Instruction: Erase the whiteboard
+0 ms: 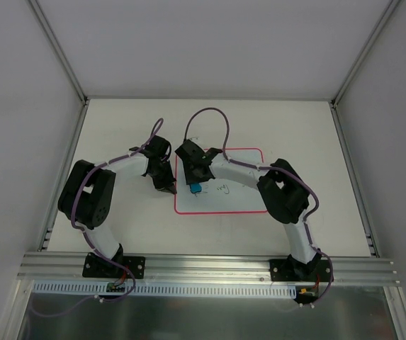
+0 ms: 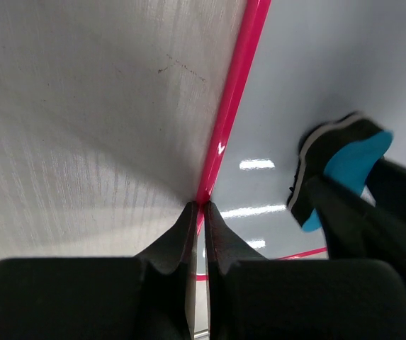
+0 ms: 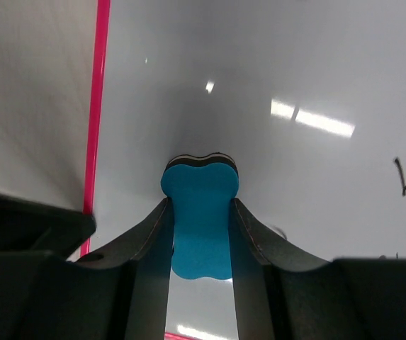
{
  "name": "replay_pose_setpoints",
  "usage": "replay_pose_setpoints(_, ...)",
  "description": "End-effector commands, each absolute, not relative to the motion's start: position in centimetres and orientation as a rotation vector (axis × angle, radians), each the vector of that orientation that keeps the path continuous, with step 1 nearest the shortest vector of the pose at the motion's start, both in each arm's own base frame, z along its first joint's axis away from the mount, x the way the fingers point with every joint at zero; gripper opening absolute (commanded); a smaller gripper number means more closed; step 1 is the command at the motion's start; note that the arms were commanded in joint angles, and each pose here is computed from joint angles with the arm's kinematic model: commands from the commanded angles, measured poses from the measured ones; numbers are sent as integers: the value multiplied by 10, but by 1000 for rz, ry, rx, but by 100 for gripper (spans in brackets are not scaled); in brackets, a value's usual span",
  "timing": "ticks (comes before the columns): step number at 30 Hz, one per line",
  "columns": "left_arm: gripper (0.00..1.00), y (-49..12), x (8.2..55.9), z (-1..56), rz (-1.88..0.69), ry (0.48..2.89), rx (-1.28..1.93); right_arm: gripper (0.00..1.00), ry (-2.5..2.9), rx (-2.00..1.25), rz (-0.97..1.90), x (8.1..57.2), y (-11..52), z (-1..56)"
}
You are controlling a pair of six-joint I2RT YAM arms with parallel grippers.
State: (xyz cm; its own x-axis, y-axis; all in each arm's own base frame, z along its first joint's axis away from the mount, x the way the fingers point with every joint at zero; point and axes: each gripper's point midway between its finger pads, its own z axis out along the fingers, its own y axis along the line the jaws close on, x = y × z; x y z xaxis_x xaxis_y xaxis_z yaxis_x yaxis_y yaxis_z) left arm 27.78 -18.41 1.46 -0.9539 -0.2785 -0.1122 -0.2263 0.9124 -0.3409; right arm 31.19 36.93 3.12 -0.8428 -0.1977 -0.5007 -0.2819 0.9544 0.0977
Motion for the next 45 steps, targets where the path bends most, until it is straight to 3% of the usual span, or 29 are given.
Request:
replay_pose_setpoints(1,0,-171,269,-11,-336,2969,-444,0,2777,-470,137,243,348,3)
replay_pose_setpoints(6,0,-171,271,-10,-337,2963,-452,0,2780,-488,129,225,345,4)
replay_pose_setpoints(12,0,-170,270,-11,-332,2963,-448,0,2739,-407,36,246,326,5)
replay_pose_setpoints(20,0,-167,263,-16,-316,2986,-435,0,2744,-143,-169,272,226,-4)
replay_pose_setpoints(24,0,-167,263,-16,-314,2986,-428,0,2746,-99,-160,280,211,-4)
replay_pose_setpoints(38,0,-170,262,-14,-346,2987,-434,0,2770,-294,156,281,347,-9)
replay_pose_setpoints(45,0,-171,264,-12,-352,2983,-437,0,2797,-337,194,271,369,-22)
